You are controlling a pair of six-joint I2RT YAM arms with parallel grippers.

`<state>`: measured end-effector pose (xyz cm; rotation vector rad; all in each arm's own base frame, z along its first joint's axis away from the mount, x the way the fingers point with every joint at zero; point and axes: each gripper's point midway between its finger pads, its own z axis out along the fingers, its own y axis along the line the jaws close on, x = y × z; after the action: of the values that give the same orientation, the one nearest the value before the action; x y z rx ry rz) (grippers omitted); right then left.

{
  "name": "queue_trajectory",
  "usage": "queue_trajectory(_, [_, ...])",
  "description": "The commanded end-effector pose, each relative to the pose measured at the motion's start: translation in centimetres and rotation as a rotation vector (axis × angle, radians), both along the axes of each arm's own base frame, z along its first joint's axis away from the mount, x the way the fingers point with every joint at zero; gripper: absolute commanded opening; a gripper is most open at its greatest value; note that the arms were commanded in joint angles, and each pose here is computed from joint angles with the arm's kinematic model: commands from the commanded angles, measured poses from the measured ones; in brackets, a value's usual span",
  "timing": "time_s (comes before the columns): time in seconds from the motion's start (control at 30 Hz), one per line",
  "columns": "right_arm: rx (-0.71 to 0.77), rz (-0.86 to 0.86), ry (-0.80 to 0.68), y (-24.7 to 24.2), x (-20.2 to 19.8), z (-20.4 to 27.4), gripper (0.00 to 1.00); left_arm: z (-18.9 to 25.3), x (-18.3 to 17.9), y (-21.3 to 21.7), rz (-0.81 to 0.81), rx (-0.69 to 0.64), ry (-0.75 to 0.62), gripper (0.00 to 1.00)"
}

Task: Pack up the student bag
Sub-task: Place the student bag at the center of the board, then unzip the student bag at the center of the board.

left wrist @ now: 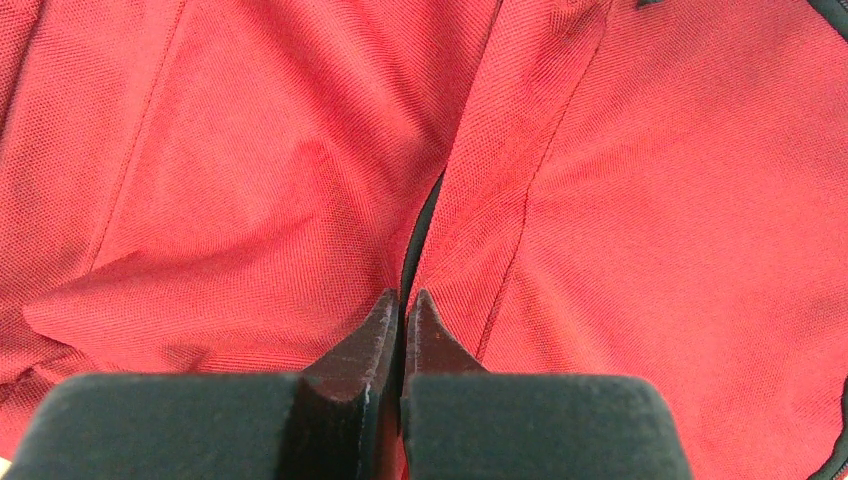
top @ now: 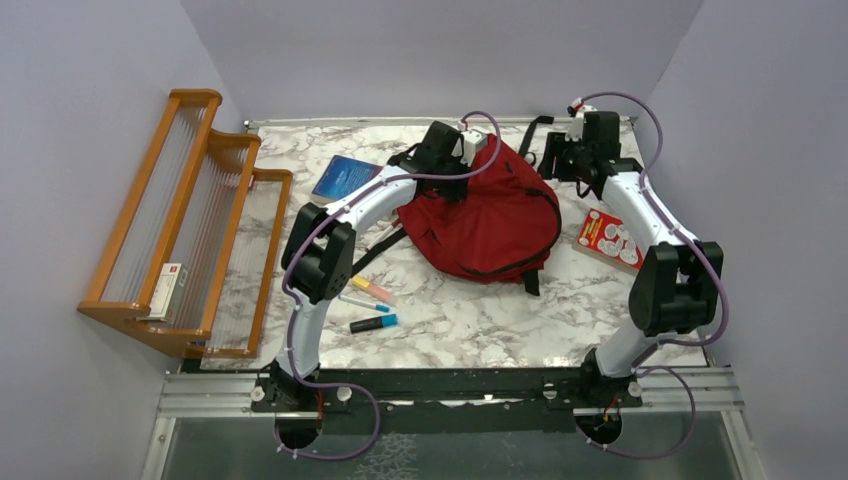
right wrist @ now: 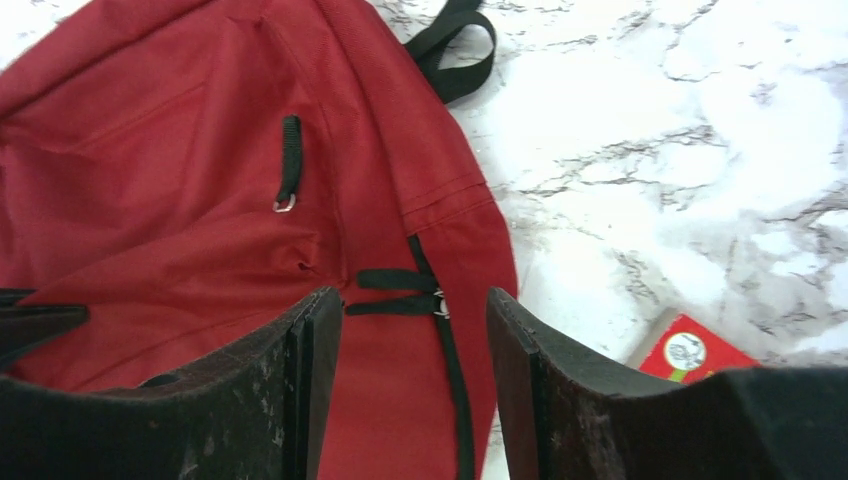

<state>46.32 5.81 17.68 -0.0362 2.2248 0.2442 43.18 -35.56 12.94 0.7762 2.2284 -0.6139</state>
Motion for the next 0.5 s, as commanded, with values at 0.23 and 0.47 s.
queue_trajectory(0.23, [-0.164,0.256,-0.070,0.6,0.1,-0.6,0.54,2.3,0.6,0.1,0.000,-0.053,-0.039,0.00])
queue_trajectory(0.47, [-0.072,0.558,0.059,4.2,-1.8,-2.7,0.57,2.1,0.6,0.0,-0.007,-0.055,-0.031,0.00])
